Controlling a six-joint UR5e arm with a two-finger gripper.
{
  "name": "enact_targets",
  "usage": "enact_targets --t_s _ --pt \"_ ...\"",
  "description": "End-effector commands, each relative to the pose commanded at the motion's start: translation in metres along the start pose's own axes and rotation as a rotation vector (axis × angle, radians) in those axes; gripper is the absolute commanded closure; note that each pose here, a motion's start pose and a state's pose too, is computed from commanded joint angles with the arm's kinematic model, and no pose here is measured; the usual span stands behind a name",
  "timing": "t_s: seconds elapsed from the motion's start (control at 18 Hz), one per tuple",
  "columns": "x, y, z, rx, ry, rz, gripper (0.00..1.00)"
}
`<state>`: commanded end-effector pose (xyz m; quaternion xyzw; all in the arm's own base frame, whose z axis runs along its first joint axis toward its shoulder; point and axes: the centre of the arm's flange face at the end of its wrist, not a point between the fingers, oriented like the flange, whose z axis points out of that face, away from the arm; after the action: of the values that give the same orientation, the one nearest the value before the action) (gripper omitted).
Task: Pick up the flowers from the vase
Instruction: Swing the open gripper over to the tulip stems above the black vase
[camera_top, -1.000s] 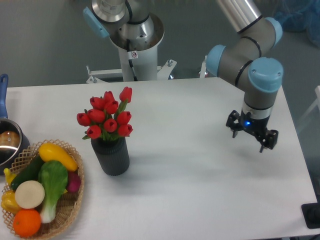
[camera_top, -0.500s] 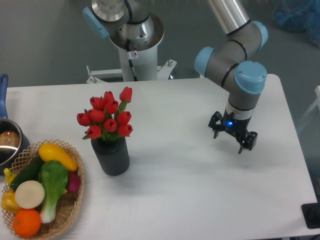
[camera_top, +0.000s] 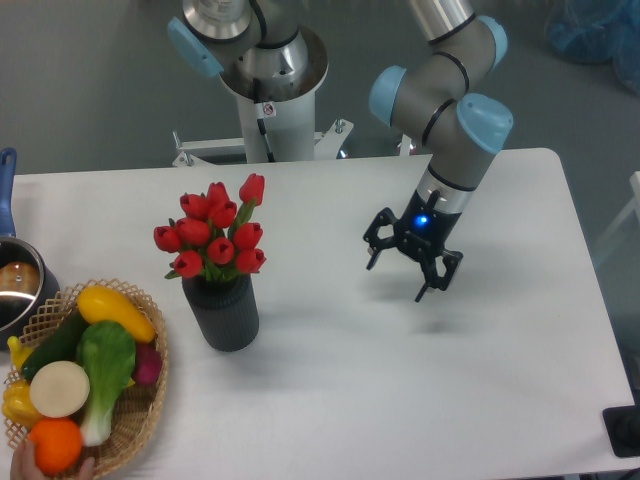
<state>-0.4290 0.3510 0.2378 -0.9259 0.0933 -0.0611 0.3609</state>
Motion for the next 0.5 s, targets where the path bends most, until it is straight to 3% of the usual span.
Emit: enact_targets --t_s 0.5 --pt "0.011 -0.036 -0.016 0.015 -0.032 0.069 0.00"
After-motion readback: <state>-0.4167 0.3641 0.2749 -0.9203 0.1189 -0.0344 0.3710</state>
